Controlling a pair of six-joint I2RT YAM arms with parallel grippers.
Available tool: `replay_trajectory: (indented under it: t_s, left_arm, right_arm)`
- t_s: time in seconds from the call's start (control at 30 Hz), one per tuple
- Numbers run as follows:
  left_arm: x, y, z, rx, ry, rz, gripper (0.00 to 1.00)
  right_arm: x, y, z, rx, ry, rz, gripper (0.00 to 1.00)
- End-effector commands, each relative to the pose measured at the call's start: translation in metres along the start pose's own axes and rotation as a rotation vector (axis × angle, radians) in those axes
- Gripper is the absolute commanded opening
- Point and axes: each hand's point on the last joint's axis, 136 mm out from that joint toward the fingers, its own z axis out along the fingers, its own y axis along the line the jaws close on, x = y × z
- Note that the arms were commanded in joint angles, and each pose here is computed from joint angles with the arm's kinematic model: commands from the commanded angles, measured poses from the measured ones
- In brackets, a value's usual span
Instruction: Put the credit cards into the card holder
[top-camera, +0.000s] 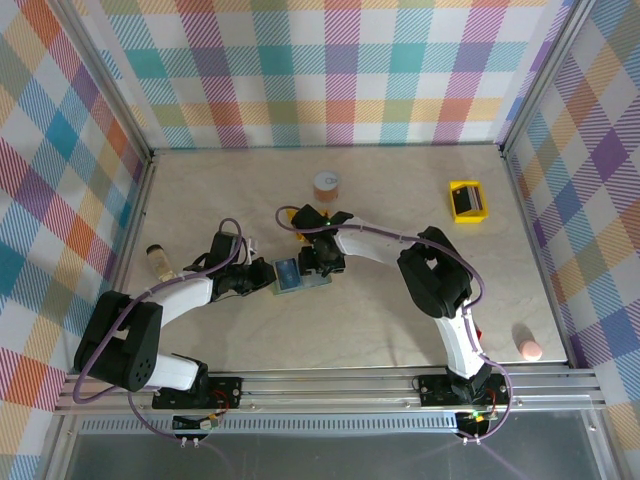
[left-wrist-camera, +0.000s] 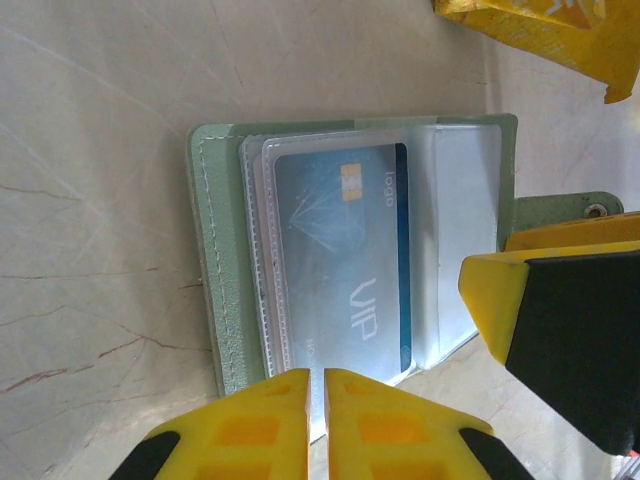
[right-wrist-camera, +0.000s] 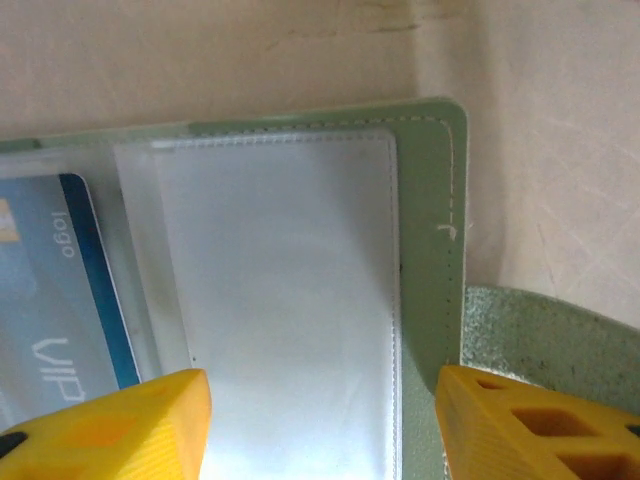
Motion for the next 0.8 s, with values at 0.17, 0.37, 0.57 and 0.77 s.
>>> replay_trajectory:
  t_s: [0.17, 0.37, 0.57, 0.77]
  left_arm:
    - [-0.001, -0.002, 0.0, 0.029, -0.003, -0.012, 0.12]
    - [-0.001, -0.002, 0.002, 0.031, -0.003, -0.016, 0.12]
    - [-0.002, -0.004, 0.003, 0.041, -0.001, -0.017, 0.12]
    - [-0.004, -0.006, 0.0, 0.046, -0.012, -0.012, 0.12]
  right_arm:
    - [0.0, 0.004, -0.006, -0.038, -0.016, -0.013, 0.57]
    - [-0.001, 0.009, -0.01, -0.061, -0.024, -0.025, 0.56]
    - [-0.001, 0.012, -0.01, -0.073, -0.032, -0.037, 0.54]
    - [-0.001, 0.019, -0.018, -0.074, -0.063, -0.059, 0.54]
